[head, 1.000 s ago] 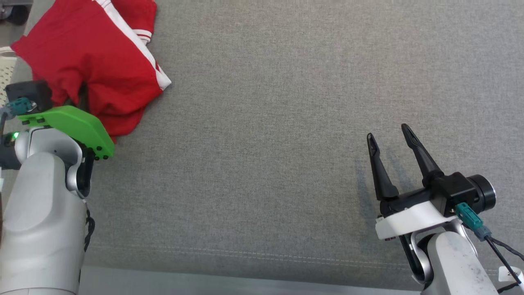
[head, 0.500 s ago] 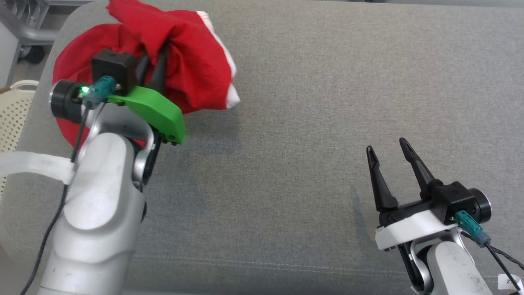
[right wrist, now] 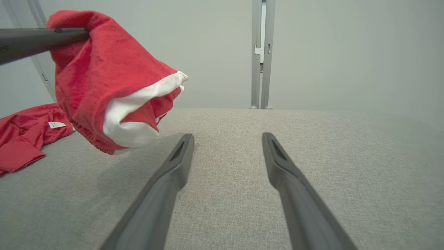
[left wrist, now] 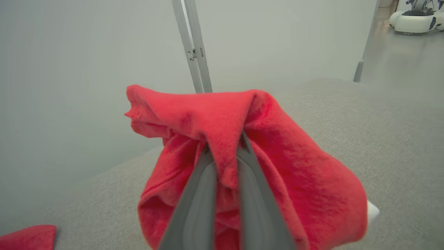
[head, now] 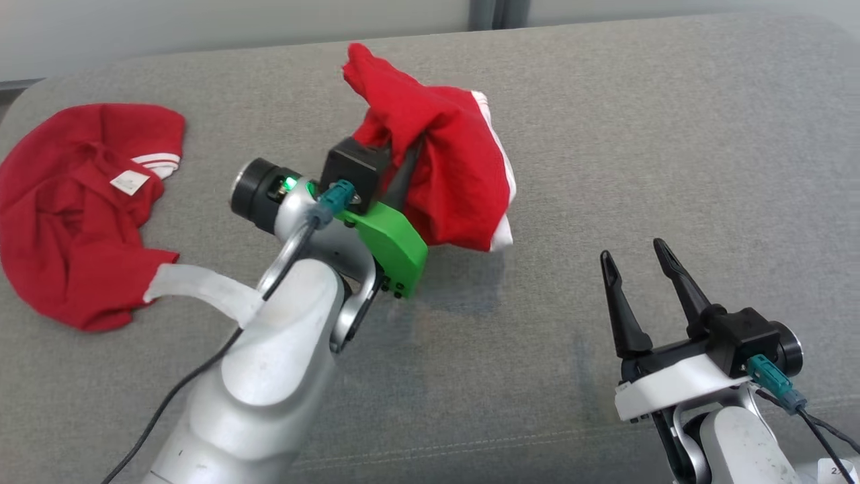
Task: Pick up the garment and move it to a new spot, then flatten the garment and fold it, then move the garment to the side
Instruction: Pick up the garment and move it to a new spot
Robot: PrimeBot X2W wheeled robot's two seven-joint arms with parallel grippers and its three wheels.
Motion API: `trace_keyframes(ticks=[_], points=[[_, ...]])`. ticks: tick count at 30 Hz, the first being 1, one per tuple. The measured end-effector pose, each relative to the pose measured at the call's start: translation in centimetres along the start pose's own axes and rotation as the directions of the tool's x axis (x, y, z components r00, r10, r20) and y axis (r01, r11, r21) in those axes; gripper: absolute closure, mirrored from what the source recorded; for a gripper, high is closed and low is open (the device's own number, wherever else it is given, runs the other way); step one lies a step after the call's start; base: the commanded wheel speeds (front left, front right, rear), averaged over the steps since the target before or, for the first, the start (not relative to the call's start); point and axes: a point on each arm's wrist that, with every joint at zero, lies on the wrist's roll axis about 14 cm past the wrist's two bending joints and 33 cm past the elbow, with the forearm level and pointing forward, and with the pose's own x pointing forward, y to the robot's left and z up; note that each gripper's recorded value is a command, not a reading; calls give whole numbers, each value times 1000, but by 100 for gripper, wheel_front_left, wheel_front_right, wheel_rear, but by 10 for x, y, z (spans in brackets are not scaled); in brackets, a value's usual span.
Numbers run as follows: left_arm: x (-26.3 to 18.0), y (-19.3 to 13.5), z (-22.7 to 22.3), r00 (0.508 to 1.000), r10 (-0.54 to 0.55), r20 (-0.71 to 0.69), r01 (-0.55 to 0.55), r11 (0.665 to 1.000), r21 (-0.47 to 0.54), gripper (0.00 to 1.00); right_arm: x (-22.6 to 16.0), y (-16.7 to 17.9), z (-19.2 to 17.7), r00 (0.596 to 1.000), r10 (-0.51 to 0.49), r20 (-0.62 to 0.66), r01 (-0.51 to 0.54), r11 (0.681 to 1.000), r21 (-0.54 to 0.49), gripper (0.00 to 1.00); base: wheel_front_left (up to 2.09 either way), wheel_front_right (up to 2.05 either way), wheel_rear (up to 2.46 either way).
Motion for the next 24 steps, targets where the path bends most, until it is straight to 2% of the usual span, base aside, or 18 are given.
trace_keyframes(ticks=[5,8,14,19,24], points=[[10,-60,-29,984,-162,-76,163,987,13,100,-13,-19,3,998,-61,0,61,998,-5,0,0,0,0],[14,-82,-50,968,-215,-127,220,975,28,100,-19,-28,4,996,-91,-1,91,996,-7,0,0,0,0],[24,-100,-84,942,-265,-204,287,954,88,100,-27,-45,3,989,-146,-9,146,989,-12,0,0,0,0],[38,-109,-95,923,-310,-229,361,902,237,100,-35,-57,-1,982,-186,-25,186,982,-19,0,0,0,0],[52,-116,-93,911,-344,-229,401,871,285,100,-42,-64,-2,977,-213,-35,212,977,-22,0,0,0,0]])
